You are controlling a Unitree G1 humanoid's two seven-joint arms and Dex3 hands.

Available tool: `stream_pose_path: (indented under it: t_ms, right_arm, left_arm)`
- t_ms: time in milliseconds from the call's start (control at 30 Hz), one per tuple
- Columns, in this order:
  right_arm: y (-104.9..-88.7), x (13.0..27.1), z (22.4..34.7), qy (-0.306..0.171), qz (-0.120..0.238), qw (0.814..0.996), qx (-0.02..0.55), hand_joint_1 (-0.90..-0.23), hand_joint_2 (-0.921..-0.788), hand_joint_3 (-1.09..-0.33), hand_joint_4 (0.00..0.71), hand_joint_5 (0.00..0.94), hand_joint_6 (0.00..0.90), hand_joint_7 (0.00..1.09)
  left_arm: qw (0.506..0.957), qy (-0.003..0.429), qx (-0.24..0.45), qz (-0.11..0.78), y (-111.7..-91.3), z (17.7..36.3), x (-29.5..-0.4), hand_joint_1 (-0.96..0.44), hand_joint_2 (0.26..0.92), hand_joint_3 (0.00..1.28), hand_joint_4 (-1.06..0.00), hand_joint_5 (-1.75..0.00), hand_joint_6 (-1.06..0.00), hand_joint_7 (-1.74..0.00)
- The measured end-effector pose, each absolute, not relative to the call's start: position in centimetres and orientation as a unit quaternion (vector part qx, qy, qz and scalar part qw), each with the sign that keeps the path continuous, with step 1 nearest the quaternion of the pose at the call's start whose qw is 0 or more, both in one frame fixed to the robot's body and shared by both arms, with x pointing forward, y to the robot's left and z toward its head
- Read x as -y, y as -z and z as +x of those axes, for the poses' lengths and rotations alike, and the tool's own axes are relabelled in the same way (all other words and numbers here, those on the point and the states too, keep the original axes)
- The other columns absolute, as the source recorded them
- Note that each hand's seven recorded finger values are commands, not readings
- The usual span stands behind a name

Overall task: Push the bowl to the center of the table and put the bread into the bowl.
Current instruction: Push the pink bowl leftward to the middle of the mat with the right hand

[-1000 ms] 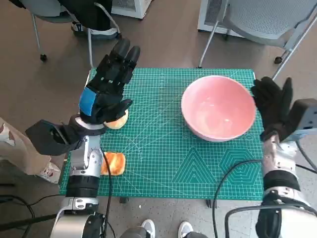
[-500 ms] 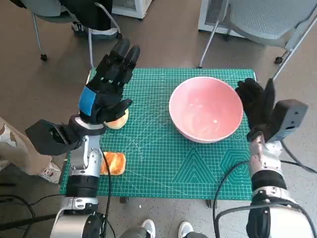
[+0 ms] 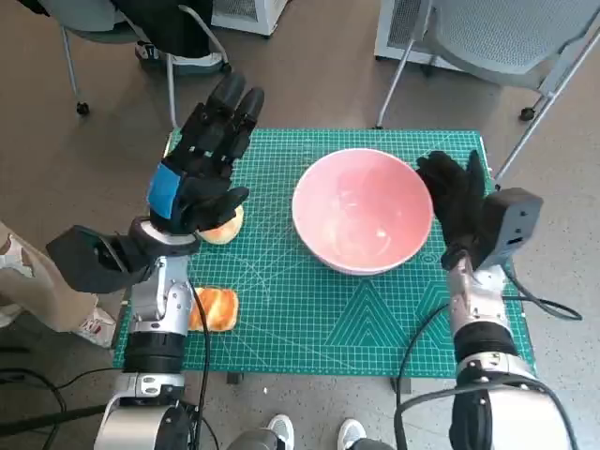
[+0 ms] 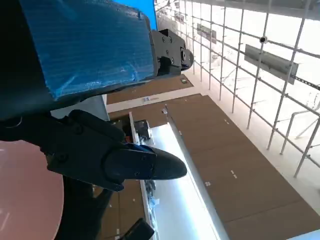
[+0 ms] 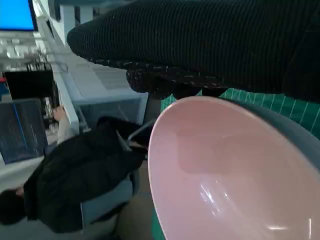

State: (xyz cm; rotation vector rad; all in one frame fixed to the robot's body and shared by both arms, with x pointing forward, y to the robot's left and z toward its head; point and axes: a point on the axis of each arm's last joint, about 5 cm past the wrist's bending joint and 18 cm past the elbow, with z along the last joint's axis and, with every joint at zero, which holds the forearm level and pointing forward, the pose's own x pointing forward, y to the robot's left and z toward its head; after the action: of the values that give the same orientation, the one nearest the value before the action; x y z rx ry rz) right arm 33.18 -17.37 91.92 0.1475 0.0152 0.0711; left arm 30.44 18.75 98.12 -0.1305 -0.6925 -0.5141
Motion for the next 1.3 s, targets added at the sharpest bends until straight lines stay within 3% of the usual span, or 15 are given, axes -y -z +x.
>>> stream_pose_path:
  t_ms: [467,933,1133,1300]
  right_arm:
    - [-91.7,15.5,33.2,-0.07,0.085,0.994,-0.005,-0.638,-0.921,-0.759,0.221,0.0,0.296,0.09]
    - [-92.1,15.6,33.4,-0.08,0.075,0.994,0.005,-0.634,-0.921,-0.774,0.22,0.003,0.288,0.08]
    - [-93.2,16.1,33.6,-0.075,0.048,0.994,0.057,-0.648,-0.921,-0.767,0.225,0.004,0.287,0.08]
    - [-94.9,16.3,33.8,-0.073,0.019,0.986,0.15,-0.676,-0.921,-0.776,0.226,0.004,0.286,0.08]
  left_arm:
    - [0.908,0.246,0.332,-0.065,-98.0,30.3,-18.8,-0.61,0.921,0.21,-0.04,-0.01,-0.19,-0.04]
    - [0.911,0.24,0.328,-0.066,-97.8,30.2,-18.9,-0.61,0.921,0.2,-0.04,-0.01,-0.19,-0.04]
    - [0.911,0.239,0.329,-0.063,-97.8,30.0,-19.1,-0.61,0.921,0.21,-0.04,0.0,-0.19,-0.04]
    - [0.911,0.236,0.333,-0.061,-97.8,29.8,-19.3,-0.61,0.921,0.21,-0.02,0.0,-0.18,-0.04]
